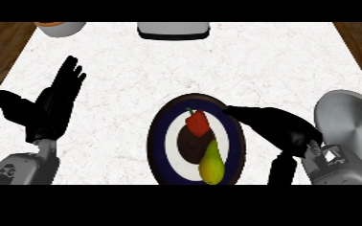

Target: Pick the pear from the plate and place it in the pan

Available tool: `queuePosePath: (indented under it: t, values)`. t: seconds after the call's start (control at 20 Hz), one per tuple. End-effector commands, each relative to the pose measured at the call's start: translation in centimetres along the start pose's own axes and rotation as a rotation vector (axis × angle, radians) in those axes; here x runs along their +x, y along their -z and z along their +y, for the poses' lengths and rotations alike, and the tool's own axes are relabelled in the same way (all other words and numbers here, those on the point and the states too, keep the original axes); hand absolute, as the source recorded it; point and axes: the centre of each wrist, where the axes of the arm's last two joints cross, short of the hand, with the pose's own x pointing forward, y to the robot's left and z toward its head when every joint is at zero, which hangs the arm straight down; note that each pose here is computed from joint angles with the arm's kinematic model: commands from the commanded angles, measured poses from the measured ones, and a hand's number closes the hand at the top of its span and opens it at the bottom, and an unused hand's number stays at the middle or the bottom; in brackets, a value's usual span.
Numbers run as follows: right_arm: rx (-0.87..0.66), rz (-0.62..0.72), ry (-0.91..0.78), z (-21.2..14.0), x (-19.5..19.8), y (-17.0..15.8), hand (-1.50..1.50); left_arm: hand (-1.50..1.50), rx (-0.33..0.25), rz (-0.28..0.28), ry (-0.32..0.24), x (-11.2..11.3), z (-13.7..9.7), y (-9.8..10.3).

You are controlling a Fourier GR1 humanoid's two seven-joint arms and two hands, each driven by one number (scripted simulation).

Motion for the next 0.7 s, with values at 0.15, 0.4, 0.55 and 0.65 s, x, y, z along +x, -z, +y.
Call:
queuePosePath:
  t: [0.15, 0.4, 0.55, 0.65]
  values:
    - [-0.036, 0.072, -0.105, 0.4, 4.0, -0.2, -1.5, 0.0, 0.02, -0.01, 0.014, -1.2, 0.1, 0.4]
    - [-0.057, 0.014, -0.058, 0.5, 4.6, 1.7, -1.5, 0.0, -0.017, -0.006, -0.001, -1.1, -0.4, 0.1]
    - [-0.022, 0.059, -0.085, 1.6, 6.2, 1.3, -1.5, 0.0, -0.01, 0.009, 0.0, -0.5, 1.2, 0.8]
    - [0.022, 0.083, -0.083, 1.0, 4.8, 3.5, -1.5, 0.0, -0.005, 0.007, -0.004, 0.0, 0.5, 0.5]
